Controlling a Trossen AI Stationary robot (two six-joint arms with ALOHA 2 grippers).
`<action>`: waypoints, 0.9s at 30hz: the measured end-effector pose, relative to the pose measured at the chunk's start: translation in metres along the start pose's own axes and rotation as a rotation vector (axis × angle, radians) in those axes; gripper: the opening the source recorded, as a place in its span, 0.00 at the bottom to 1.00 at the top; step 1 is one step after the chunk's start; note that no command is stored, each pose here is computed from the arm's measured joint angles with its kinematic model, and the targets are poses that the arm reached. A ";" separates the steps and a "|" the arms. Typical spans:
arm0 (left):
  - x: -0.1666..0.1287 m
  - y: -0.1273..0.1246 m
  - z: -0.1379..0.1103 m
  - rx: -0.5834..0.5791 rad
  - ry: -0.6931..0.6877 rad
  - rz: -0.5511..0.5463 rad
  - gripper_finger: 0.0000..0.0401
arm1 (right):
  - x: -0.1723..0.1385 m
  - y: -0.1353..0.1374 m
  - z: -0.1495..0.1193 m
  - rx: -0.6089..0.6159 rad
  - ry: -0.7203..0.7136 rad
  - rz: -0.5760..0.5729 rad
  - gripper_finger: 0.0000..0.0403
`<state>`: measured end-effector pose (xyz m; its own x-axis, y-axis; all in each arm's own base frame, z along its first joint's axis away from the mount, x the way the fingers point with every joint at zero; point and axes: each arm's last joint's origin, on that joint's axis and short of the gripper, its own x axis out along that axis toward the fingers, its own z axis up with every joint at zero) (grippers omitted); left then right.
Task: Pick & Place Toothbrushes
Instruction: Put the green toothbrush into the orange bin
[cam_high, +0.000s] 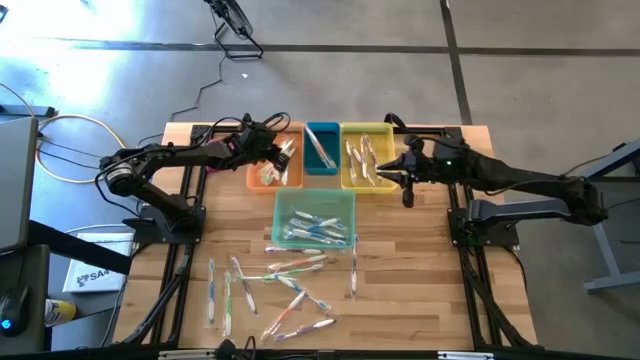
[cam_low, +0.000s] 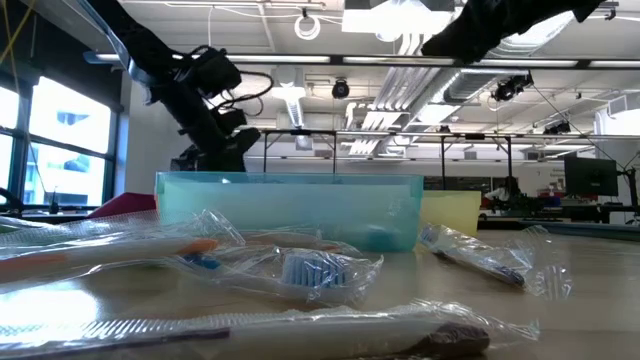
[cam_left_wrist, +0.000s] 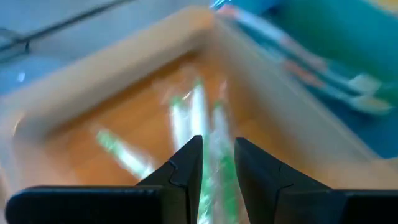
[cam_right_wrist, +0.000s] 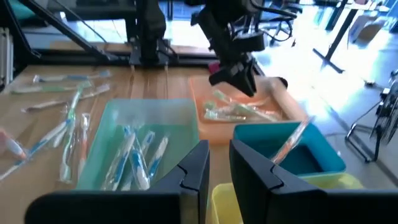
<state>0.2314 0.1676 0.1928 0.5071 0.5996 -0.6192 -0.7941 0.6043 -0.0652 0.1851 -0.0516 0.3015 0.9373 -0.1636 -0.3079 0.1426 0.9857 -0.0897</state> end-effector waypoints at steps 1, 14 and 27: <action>-0.001 -0.004 0.001 0.018 -0.021 -0.015 0.23 | -0.003 0.000 -0.001 -0.005 -0.015 -0.003 0.14; -0.026 -0.051 0.002 0.222 -0.144 -0.162 0.23 | -0.035 -0.001 -0.058 0.040 -0.291 -0.182 0.14; -0.097 -0.081 -0.004 0.337 -0.212 -0.351 0.23 | -0.047 0.003 -0.075 0.034 -0.336 -0.192 0.14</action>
<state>0.2449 0.0584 0.2555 0.8072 0.4032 -0.4312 -0.4307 0.9017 0.0369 0.1179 -0.0440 0.2449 0.9437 -0.3283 0.0395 0.3305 0.9402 -0.0827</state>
